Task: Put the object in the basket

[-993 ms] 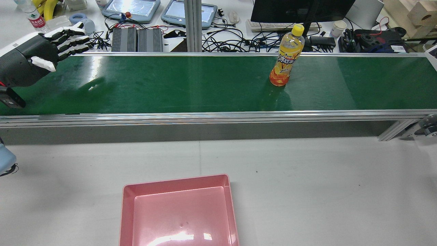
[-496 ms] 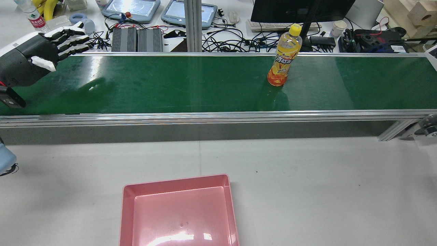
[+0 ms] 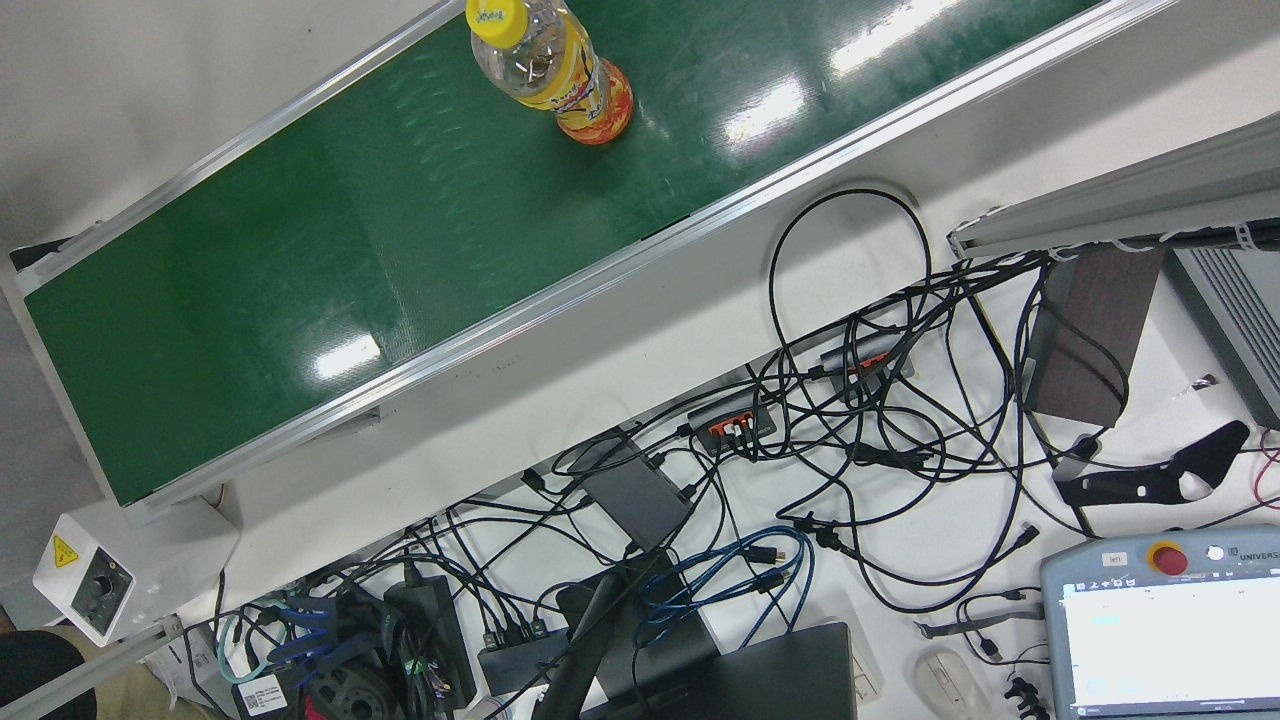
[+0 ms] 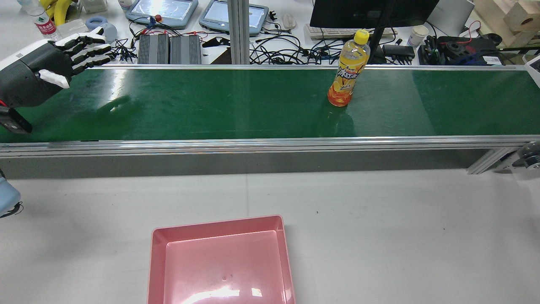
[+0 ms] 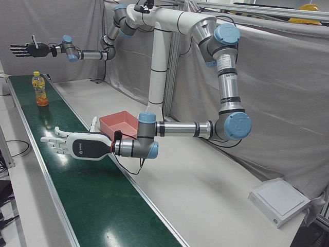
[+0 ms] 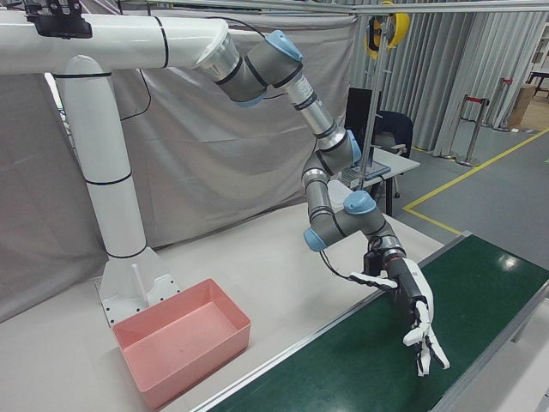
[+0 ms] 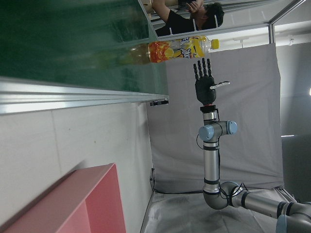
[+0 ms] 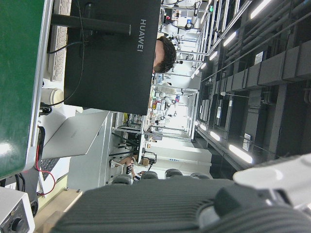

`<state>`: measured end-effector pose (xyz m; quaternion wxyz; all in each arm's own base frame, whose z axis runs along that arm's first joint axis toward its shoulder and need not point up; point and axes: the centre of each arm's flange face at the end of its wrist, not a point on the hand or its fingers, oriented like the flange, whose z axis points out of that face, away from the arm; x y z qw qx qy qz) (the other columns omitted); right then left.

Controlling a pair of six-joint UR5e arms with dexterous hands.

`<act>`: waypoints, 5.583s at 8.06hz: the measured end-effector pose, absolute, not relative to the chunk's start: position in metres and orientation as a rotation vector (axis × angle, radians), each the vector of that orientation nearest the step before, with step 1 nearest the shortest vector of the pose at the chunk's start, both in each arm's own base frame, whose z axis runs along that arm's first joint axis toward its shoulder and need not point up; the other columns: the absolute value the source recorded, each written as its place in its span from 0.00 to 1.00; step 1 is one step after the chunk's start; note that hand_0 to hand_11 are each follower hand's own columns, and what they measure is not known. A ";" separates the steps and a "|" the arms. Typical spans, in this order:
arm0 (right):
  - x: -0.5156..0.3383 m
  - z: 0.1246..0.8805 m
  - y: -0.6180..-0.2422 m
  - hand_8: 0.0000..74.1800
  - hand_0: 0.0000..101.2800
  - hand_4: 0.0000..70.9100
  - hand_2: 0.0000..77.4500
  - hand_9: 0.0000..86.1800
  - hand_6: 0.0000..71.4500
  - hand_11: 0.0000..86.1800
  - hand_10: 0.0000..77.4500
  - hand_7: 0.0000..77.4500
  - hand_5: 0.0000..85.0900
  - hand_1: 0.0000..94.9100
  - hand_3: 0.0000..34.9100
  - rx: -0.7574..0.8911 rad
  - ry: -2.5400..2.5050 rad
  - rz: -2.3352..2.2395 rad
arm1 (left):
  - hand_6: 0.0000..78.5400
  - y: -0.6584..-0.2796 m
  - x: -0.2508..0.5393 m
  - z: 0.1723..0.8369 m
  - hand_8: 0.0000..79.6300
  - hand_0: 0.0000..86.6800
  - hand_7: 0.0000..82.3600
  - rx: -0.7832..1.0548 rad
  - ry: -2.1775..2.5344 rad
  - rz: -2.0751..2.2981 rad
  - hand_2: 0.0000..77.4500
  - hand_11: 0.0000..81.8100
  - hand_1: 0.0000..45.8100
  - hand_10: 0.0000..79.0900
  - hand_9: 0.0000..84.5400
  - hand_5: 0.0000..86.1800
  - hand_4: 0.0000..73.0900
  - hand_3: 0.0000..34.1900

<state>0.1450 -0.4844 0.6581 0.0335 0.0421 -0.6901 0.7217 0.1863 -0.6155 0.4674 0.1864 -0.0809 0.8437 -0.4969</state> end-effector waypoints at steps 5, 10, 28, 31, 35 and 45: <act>0.145 0.658 -0.484 0.00 0.00 0.00 0.01 0.00 0.00 0.00 0.00 0.01 0.00 0.00 0.00 0.130 -2.123 2.220 | 0.03 -0.615 0.186 0.467 0.14 0.56 0.03 -0.228 2.376 -1.399 0.01 0.16 0.14 0.11 0.13 0.35 0.19 0.14; 0.145 0.658 -0.484 0.00 0.00 0.00 0.01 0.00 0.00 0.00 0.00 0.01 0.00 0.00 0.00 0.130 -2.123 2.220 | 0.03 -0.615 0.187 0.467 0.14 0.56 0.03 -0.229 2.376 -1.399 0.01 0.16 0.14 0.11 0.13 0.35 0.19 0.15; 0.145 0.658 -0.484 0.00 0.00 0.00 0.01 0.00 0.00 0.00 0.00 0.01 0.00 0.00 0.00 0.130 -2.123 2.220 | 0.03 -0.617 0.188 0.463 0.14 0.56 0.02 -0.229 2.379 -1.395 0.01 0.16 0.14 0.10 0.12 0.34 0.19 0.13; 0.145 0.657 -0.485 0.00 0.00 0.00 0.01 0.00 0.00 0.00 0.00 0.01 0.00 0.00 0.00 0.130 -2.126 2.217 | 0.03 -0.617 0.187 0.460 0.14 0.56 0.02 -0.233 2.387 -1.391 0.01 0.16 0.14 0.10 0.12 0.34 0.19 0.17; 0.145 0.657 -0.484 0.00 0.00 0.00 0.01 0.00 0.00 0.00 0.00 0.01 0.00 0.00 0.00 0.131 -2.124 2.218 | 0.03 -0.618 0.188 0.454 0.13 0.56 0.01 -0.235 2.395 -1.381 0.01 0.16 0.14 0.10 0.12 0.34 0.19 0.17; 0.146 0.657 -0.484 0.00 0.00 0.00 0.01 0.00 0.00 0.00 0.00 0.01 0.00 0.00 0.00 0.131 -2.125 2.219 | 0.03 -0.619 0.191 0.450 0.13 0.56 0.02 -0.234 2.394 -1.377 0.01 0.16 0.14 0.10 0.13 0.34 0.19 0.14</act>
